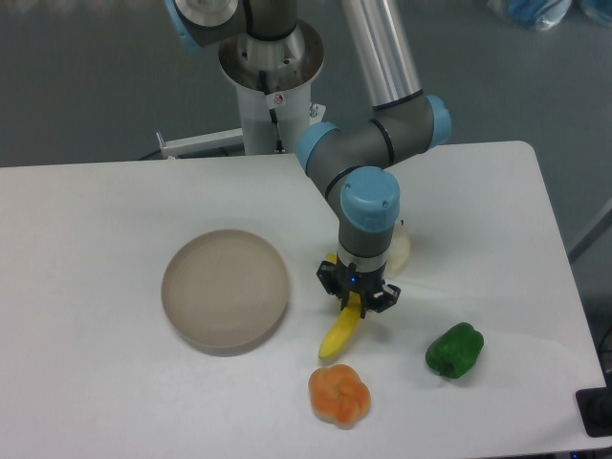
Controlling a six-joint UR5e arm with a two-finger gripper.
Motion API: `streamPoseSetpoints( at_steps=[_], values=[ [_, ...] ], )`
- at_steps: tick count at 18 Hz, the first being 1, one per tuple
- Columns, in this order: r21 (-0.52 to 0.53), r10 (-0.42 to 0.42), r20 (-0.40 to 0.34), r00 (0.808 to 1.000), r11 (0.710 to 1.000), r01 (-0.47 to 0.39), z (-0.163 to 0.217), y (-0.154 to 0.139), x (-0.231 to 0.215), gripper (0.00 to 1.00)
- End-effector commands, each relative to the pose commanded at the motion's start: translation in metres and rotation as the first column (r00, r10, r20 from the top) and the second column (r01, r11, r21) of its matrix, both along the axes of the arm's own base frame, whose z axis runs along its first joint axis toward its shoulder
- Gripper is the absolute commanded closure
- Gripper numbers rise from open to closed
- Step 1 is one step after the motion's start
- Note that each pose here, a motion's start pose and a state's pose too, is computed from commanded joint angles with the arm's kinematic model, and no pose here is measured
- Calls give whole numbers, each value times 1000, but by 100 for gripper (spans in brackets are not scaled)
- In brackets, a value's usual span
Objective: Pick up the banana from the table
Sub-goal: 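Lift the grasped banana up off the table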
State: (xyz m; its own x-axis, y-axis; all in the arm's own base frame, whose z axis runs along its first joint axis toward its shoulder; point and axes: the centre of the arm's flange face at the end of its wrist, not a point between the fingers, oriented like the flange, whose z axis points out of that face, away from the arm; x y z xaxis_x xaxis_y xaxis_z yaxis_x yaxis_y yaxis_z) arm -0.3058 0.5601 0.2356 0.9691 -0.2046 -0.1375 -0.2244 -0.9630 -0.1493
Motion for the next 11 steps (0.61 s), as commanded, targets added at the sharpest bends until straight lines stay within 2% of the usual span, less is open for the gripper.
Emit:
streamPoseSetpoints(
  at_steps=[3,7,9,11],
  values=[
    [19,-32,-43,999,999,32,34,0,-5,80],
    [-15,-44,-17,999,999,44,93,18,-24,80],
    [-19,-45,-17,999,999,45,110,25,-31,80],
    [-15,-115,-43,992,993,115,127,28,-41,80]
  ],
)
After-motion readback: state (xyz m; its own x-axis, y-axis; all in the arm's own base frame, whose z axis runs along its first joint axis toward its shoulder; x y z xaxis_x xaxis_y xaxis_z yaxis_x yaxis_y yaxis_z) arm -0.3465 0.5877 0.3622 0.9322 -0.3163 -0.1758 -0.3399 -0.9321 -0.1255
